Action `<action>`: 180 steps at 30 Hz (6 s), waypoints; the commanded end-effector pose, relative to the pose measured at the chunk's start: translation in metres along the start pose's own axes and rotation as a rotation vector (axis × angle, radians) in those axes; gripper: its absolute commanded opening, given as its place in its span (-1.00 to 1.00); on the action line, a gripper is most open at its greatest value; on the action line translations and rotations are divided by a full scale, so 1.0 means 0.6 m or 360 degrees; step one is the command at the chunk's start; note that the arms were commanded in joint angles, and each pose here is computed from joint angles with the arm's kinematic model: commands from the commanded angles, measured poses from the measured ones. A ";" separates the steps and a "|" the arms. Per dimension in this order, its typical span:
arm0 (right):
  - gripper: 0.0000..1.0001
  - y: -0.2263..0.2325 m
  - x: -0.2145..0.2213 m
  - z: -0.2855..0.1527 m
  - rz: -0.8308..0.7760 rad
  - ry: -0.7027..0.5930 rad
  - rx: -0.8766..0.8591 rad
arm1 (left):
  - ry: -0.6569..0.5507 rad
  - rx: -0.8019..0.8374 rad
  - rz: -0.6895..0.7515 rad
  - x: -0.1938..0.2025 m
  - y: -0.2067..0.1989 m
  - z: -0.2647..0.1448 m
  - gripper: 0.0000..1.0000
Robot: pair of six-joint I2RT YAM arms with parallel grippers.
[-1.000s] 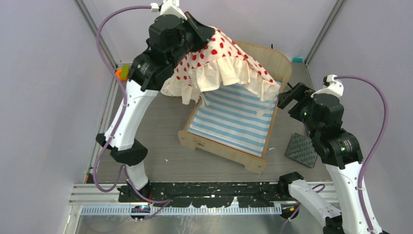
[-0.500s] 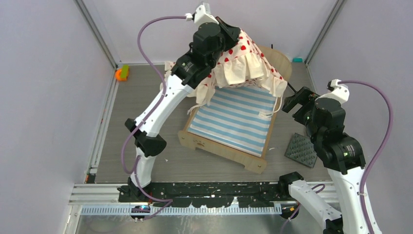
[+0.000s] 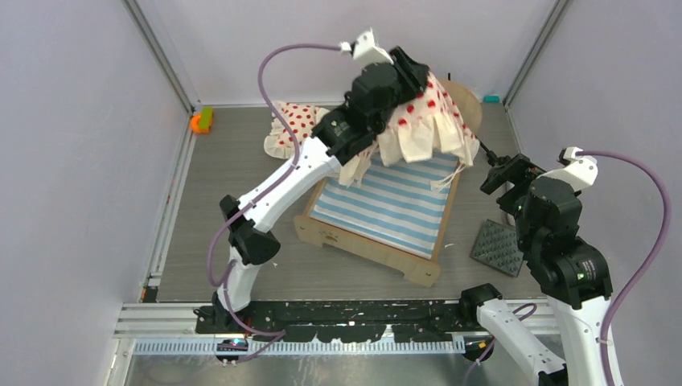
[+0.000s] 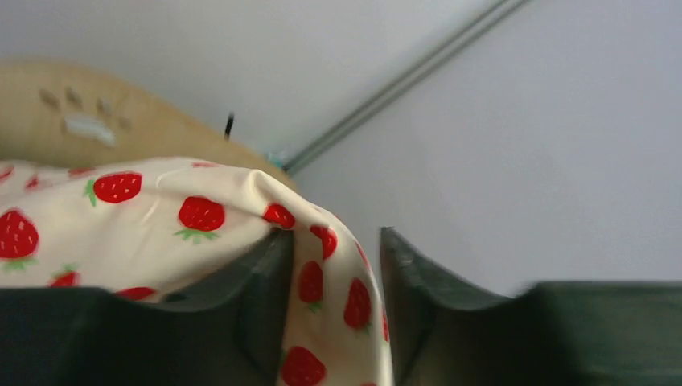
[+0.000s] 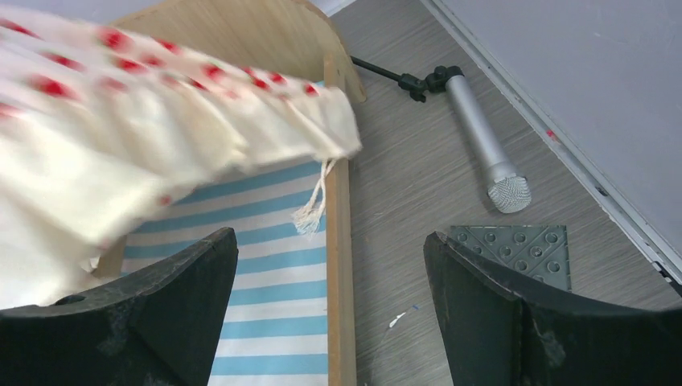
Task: Set up the pet bed
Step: Place the mattress on the bed frame, then adjust the mattress on the bed frame, then adjust the bed frame at the center of the board.
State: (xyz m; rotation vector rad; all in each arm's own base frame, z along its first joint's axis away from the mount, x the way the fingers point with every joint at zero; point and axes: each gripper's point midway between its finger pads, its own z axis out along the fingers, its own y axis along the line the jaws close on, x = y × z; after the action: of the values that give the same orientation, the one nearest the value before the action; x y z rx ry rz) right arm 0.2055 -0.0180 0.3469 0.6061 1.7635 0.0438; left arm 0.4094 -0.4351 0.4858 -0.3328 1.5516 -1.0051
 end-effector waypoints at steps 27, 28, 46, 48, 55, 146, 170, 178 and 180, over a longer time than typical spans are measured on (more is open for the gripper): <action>0.83 0.109 0.195 -0.016 -0.0003 0.0810 -0.0601 | 0.0873 -0.0678 0.0733 0.018 0.407 -0.328 0.93; 0.85 0.111 0.205 -0.012 0.0024 0.0810 -0.0619 | 0.0880 -0.0665 0.0711 0.027 0.421 -0.328 0.93; 0.87 0.119 0.305 0.095 0.0363 0.0782 -0.0489 | 0.1121 -0.0547 0.0464 0.167 0.468 -0.279 0.77; 0.87 0.121 0.306 0.100 0.0389 0.0767 -0.0491 | 0.1153 -0.0582 0.0436 0.187 0.485 -0.277 0.75; 0.80 0.115 0.313 0.116 0.0405 0.0748 -0.0436 | 0.1195 -0.0553 0.0322 0.236 0.495 -0.259 0.69; 0.59 -0.109 0.268 0.015 0.0024 0.0871 0.0744 | 0.1310 -0.0507 0.0913 0.261 0.472 -0.582 -0.29; 0.30 -0.054 0.421 -0.066 0.0058 0.1439 0.0414 | 0.1128 -0.0815 0.0759 0.269 0.559 -0.459 -0.11; 0.20 0.067 0.495 -0.108 0.0007 0.1495 0.0033 | 0.1111 -0.0908 0.0754 0.241 0.589 -0.442 -0.11; 0.20 0.113 0.516 -0.119 -0.0048 0.1473 -0.0037 | 0.1100 -0.0929 0.0754 0.230 0.596 -0.442 -0.11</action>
State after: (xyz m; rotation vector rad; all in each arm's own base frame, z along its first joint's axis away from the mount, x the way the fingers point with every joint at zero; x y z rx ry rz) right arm 0.1153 0.1186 0.1092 0.6144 2.6634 0.1791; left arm 0.2252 -0.2128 0.0931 0.0399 2.4676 -0.2545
